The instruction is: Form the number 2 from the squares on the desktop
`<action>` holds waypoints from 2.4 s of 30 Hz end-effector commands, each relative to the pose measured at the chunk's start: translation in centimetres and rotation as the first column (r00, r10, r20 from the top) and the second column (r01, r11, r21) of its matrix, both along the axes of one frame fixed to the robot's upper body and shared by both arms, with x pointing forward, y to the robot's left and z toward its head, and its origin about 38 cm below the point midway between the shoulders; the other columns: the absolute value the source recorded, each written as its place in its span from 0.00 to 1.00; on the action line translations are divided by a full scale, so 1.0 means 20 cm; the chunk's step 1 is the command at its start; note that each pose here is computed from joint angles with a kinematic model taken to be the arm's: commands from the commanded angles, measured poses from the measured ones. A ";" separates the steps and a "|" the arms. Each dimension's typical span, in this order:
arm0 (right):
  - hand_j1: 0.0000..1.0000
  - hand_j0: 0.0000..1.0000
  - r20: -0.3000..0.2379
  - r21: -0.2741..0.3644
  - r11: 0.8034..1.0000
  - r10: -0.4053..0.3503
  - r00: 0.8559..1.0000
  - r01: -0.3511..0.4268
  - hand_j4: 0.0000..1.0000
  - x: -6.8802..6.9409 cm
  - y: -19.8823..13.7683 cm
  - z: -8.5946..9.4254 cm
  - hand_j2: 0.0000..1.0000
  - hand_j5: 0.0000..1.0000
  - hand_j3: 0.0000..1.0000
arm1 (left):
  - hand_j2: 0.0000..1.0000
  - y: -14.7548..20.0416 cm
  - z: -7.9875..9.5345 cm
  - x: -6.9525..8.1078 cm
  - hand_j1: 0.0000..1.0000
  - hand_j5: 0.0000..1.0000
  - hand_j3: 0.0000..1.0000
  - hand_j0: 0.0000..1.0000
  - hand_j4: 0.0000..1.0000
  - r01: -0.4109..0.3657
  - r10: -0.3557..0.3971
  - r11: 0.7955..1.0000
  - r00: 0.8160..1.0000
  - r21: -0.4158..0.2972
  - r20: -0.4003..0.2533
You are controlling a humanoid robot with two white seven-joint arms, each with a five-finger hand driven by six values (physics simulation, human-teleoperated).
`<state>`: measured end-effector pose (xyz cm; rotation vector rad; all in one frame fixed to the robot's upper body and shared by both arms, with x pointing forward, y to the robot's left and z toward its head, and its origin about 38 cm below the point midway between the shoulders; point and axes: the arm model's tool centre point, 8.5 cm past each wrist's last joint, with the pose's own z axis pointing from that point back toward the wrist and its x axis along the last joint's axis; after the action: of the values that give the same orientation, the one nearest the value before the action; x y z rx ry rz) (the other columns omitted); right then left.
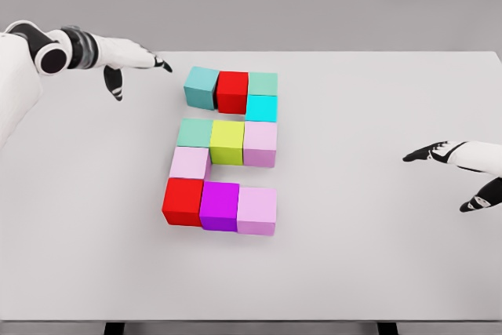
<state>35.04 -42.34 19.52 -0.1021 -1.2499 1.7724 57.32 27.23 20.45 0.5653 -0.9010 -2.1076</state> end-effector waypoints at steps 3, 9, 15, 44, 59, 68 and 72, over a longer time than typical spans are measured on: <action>1.00 1.00 -0.001 0.005 1.000 -0.004 1.000 0.004 1.00 0.00 0.00 0.00 1.00 1.00 1.00 | 1.00 0.02 0.00 -0.01 1.00 1.00 1.00 1.00 1.00 0.021 -0.021 1.000 1.000 0.008 -0.005; 1.00 1.00 0.000 0.006 1.000 -0.001 1.000 0.001 1.00 0.00 0.00 0.01 1.00 1.00 1.00 | 1.00 0.01 -0.03 -0.02 1.00 1.00 1.00 1.00 1.00 0.031 -0.030 0.999 0.999 0.025 -0.018; 1.00 1.00 0.000 0.006 1.000 -0.001 1.000 0.001 1.00 0.00 0.00 0.01 1.00 1.00 1.00 | 1.00 -0.01 -0.06 -0.03 1.00 1.00 1.00 1.00 1.00 0.042 -0.041 0.999 0.999 0.033 -0.030; 1.00 1.00 0.001 0.006 1.000 0.001 1.000 -0.001 1.00 0.00 0.01 0.00 1.00 1.00 1.00 | 1.00 -0.15 -0.11 -0.06 1.00 1.00 1.00 1.00 1.00 0.117 -0.115 0.992 0.993 0.043 -0.038; 1.00 1.00 -0.001 0.004 1.000 -0.001 1.000 0.001 1.00 0.00 0.00 0.00 1.00 1.00 1.00 | 1.00 -0.14 -0.13 -0.07 1.00 1.00 1.00 1.00 1.00 0.112 -0.110 0.993 0.993 0.043 -0.045; 1.00 1.00 0.000 0.006 1.000 0.000 1.000 0.000 1.00 0.00 0.01 0.00 1.00 1.00 1.00 | 1.00 -0.13 -0.14 -0.07 1.00 1.00 1.00 1.00 1.00 0.109 -0.107 0.993 0.993 0.041 -0.048; 1.00 1.00 0.000 0.004 1.000 0.000 1.000 0.000 1.00 0.00 0.00 0.01 1.00 1.00 1.00 | 1.00 -0.14 -0.13 -0.07 1.00 1.00 1.00 1.00 1.00 0.118 -0.117 0.992 0.992 0.037 -0.042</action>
<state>35.00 -42.23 19.46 -0.0995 -1.2505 1.7753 55.76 24.53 17.40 0.4948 -0.8780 -2.2432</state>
